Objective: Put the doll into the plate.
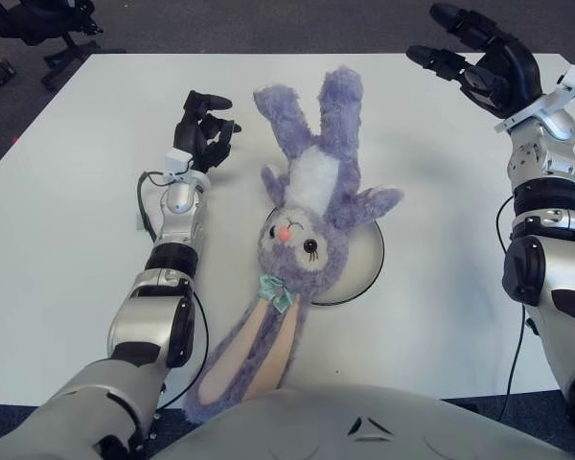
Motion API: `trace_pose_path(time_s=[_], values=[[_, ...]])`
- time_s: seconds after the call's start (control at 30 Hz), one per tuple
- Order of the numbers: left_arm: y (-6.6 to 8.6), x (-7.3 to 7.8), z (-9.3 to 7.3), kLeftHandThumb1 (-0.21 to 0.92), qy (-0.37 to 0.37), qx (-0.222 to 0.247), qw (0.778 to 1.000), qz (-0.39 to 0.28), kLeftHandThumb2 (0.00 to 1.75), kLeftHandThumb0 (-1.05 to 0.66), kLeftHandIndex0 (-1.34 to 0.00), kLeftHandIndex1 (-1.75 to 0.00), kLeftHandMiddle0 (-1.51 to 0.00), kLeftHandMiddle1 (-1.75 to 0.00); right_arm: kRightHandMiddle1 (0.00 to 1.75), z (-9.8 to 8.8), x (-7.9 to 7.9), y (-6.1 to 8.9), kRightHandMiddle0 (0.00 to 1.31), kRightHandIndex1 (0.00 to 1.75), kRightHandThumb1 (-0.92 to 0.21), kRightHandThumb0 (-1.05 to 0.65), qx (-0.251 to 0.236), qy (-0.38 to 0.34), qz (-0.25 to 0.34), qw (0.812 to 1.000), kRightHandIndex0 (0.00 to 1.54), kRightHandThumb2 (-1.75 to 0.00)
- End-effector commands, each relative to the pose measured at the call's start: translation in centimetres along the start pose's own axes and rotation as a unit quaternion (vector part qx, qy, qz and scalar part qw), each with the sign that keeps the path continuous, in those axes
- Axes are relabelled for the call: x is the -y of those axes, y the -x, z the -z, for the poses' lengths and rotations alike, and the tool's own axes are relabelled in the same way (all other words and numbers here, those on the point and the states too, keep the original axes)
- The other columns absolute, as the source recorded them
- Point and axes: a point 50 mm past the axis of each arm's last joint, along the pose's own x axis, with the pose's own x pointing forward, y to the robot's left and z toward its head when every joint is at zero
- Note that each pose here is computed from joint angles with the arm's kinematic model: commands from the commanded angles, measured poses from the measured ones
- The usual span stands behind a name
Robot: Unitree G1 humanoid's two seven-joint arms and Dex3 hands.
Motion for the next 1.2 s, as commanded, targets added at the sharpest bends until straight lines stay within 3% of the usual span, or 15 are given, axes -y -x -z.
trace_pose_path(time_s=[0.0, 0.1, 0.23, 0.27, 0.3, 0.4, 0.47, 0.7, 0.87, 1.17], values=[[0.8, -0.3, 0.1, 0.92, 0.025, -0.018, 0.999, -0.019, 0.32, -0.01, -0.27, -1.45, -0.51, -1.44, 0.31, 2.1, -1.4, 1.2, 0.66, 0.06, -0.92, -0.41, -0.038, 0.002, 0.036, 0.999, 0.85, -0.18], [0.9, -0.3, -0.1, 0.92, 0.027, -0.022, 0.999, -0.02, 0.32, -0.01, -0.27, -1.44, -0.5, -1.47, 0.49, 2.1, -1.6, 1.3, 0.61, 0.04, -0.92, -0.4, -0.041, 0.005, 0.043, 0.998, 0.89, -0.2], [1.0, -0.3, -0.2, 0.92, 0.028, -0.026, 0.999, -0.02, 0.32, -0.01, -0.27, -1.44, -0.5, -1.47, 0.57, 2.0, -1.7, 1.4, 0.58, 0.03, -0.92, -0.39, -0.043, 0.006, 0.046, 0.998, 0.9, -0.2], [1.2, -0.3, -0.1, 0.92, 0.026, -0.022, 0.999, -0.029, 0.32, -0.01, -0.27, -1.44, -0.5, -1.47, 0.58, 3.0, -2.4, 1.7, 0.58, 0.03, -0.92, -0.39, -0.046, -0.009, 0.07, 0.996, 0.9, -0.2], [1.4, -0.3, 0.0, 0.89, 0.025, -0.019, 0.999, -0.036, 0.38, -0.01, -0.27, -1.45, -0.49, -1.5, 0.74, 3.9, -3.0, 2.2, 0.57, 0.05, -0.92, -0.39, -0.048, -0.025, 0.092, 0.994, 0.93, -0.21], [1.6, -0.4, 0.1, 0.77, 0.024, -0.015, 0.999, -0.044, 0.63, -0.01, -0.26, -1.53, -0.45, -1.6, 1.25, 5.1, -3.8, 2.8, 0.49, 0.75, -0.92, -0.13, -0.048, -0.05, 0.125, 0.99, 0.72, -0.19], [1.6, -0.5, 0.1, 0.73, 0.024, -0.014, 0.999, -0.046, 0.71, -0.01, -0.26, -1.56, -0.44, -1.63, 1.41, 5.6, -4.2, 3.0, 0.43, 0.96, -0.92, -0.06, -0.043, -0.067, 0.139, 0.987, 0.66, -0.2], [1.6, -0.5, 0.1, 0.7, 0.025, -0.013, 0.998, -0.048, 0.76, -0.01, -0.26, -1.57, -0.43, -1.66, 1.49, 6.1, -4.6, 3.2, 0.41, 1.08, -0.92, -0.01, -0.038, -0.08, 0.148, 0.985, 0.65, -0.19], [1.6, -0.7, 0.2, 0.7, 0.037, -0.01, 0.998, -0.048, 0.77, -0.01, -0.27, -1.56, -0.42, -1.67, 1.47, 7.0, -5.9, 4.0, 0.36, 1.19, -0.92, -0.01, -0.033, -0.122, 0.161, 0.979, 0.63, -0.22], [1.6, -0.9, 0.2, 0.68, 0.039, -0.009, 0.998, -0.046, 0.8, -0.01, -0.27, -1.57, -0.42, -1.69, 1.5, 7.4, -6.4, 4.7, 0.33, 1.22, -0.92, -0.01, -0.037, -0.111, 0.164, 0.979, 0.62, -0.24]])
